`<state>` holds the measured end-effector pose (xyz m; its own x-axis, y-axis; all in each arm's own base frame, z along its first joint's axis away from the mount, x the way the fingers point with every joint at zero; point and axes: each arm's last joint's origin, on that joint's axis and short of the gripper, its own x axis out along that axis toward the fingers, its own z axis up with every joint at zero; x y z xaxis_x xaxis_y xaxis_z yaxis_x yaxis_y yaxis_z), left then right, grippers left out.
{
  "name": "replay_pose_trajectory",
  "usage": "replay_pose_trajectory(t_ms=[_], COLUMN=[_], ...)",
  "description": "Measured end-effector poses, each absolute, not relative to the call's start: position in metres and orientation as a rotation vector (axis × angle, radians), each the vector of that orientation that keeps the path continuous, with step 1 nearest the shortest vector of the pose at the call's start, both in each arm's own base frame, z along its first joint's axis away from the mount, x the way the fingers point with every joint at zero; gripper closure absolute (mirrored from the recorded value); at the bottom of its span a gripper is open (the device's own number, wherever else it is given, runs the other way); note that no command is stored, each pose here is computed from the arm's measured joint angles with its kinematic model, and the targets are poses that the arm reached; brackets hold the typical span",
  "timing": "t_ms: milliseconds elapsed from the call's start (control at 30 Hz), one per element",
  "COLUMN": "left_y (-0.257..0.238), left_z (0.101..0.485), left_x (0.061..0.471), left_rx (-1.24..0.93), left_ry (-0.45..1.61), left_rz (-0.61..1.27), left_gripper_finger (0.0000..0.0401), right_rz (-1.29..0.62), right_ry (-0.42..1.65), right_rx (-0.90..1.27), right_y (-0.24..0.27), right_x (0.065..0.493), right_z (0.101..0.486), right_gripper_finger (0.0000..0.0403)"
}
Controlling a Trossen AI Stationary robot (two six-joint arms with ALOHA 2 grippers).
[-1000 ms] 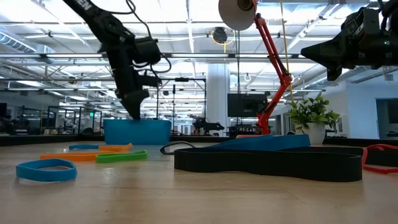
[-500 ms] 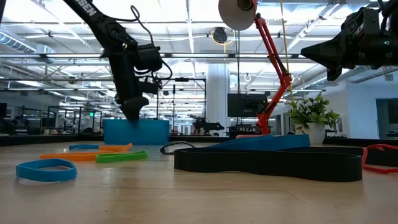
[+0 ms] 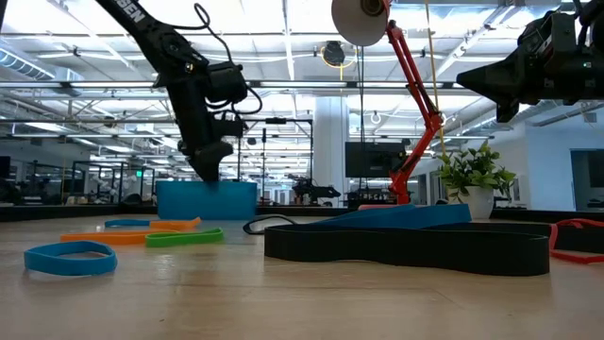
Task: Pick and place rubber bands into bin
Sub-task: Put the blue rubber band into the blue container
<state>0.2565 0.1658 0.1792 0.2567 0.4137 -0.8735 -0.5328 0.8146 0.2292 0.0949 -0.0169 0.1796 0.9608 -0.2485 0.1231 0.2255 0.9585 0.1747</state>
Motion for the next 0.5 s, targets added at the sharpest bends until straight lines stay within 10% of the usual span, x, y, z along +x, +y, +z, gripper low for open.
replay_pose_trajectory(t_ms=[500], left_y=[0.141], left_z=[0.246], left_x=[0.236], left_rx=[-0.113], left_ry=[0.907], left_rz=[0.626], left_gripper_finger=[0.0265], right_rz=[-0.241], right_ry=[-0.145], right_rx=[0.160], right_y=[-0.017], right_x=[0.095], right_z=[0.180], right_gripper_finger=[0.0394])
